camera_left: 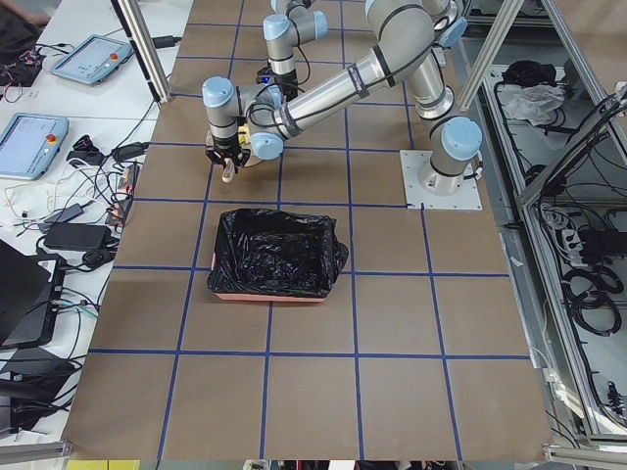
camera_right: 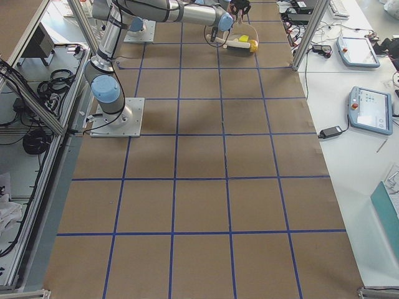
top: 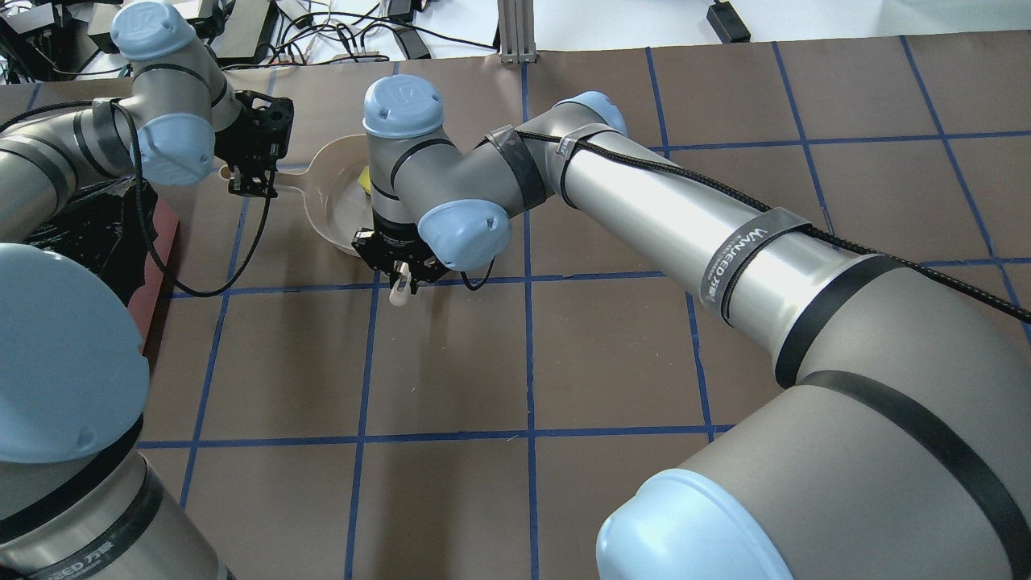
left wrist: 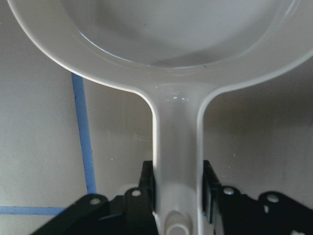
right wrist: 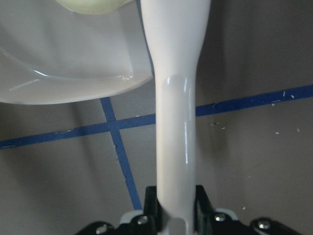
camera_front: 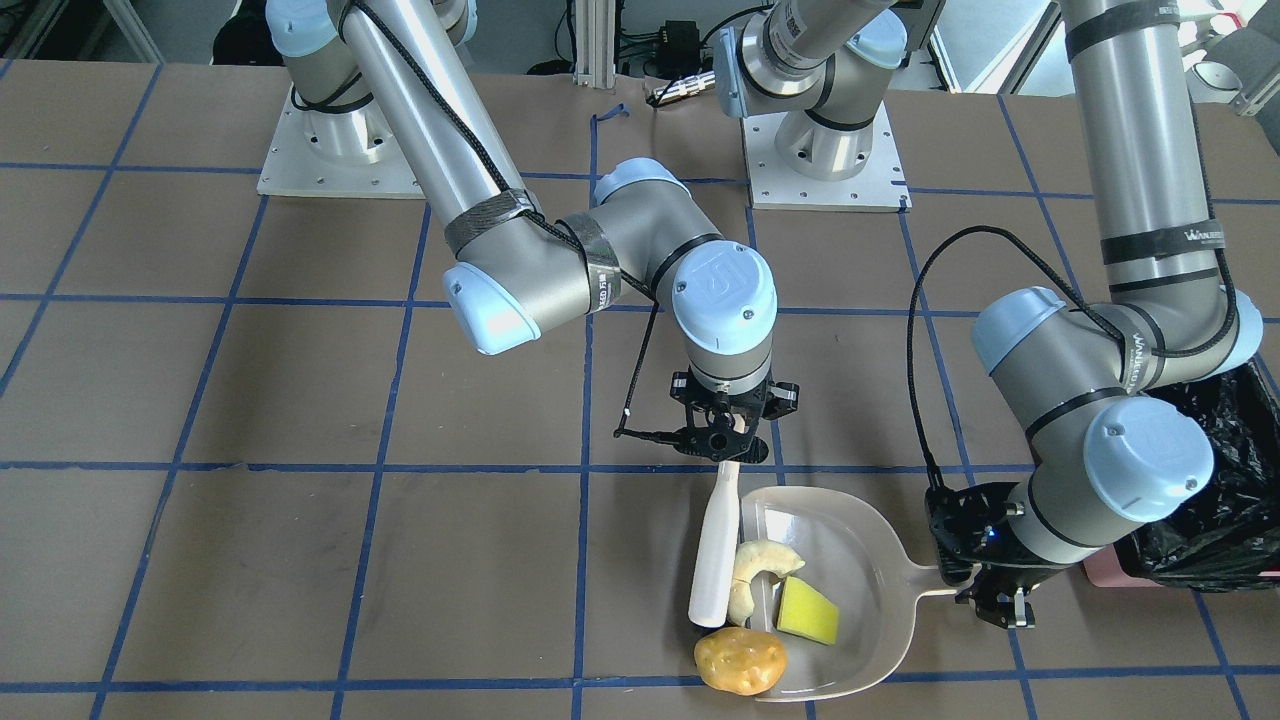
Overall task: Sweep and dump trash into bin
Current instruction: 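Sweep again with the brush pushing debris into the dustpan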
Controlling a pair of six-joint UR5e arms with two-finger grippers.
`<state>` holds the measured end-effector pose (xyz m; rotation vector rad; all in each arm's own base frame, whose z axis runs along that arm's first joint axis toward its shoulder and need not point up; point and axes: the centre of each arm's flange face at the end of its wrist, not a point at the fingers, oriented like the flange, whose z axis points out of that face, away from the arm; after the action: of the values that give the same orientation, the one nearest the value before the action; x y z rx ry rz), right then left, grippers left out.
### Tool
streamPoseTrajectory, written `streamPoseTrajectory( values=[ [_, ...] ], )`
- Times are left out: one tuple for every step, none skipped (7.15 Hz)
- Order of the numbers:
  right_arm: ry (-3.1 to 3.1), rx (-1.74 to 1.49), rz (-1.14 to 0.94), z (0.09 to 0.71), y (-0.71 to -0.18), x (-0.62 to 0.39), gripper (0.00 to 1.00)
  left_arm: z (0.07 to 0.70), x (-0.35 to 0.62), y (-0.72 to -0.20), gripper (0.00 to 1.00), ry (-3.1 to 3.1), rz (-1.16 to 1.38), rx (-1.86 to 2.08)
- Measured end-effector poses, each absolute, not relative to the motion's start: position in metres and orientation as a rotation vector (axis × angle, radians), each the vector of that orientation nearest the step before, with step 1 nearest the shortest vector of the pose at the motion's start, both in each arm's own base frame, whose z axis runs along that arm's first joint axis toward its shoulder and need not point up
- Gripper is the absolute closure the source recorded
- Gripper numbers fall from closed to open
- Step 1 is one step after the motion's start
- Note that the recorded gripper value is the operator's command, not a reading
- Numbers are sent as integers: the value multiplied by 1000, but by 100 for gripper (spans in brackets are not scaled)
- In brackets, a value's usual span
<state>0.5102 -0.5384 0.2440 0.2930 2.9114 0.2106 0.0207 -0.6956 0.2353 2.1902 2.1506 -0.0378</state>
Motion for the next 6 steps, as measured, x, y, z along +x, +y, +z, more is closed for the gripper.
streamPoseTrajectory(
  values=[
    [2902,283,202,247,-538,514,100,236,20,-696,78,2150,-38,2190],
    [2896,268,194,248,-536,520,100,236,20,-696,78,2151,-39,2189],
    [2891,252,185,246,-532,526,100,236,20,-696,78,2150,-39,2189],
    [2887,232,177,241,-528,534,100,236,20,-696,78,2149,-39,2190],
    [2879,219,175,237,-525,540,100,237,20,-696,78,2148,-39,2190],
    [2868,210,177,237,-524,543,100,237,20,-695,78,2148,-40,2189]
  ],
)
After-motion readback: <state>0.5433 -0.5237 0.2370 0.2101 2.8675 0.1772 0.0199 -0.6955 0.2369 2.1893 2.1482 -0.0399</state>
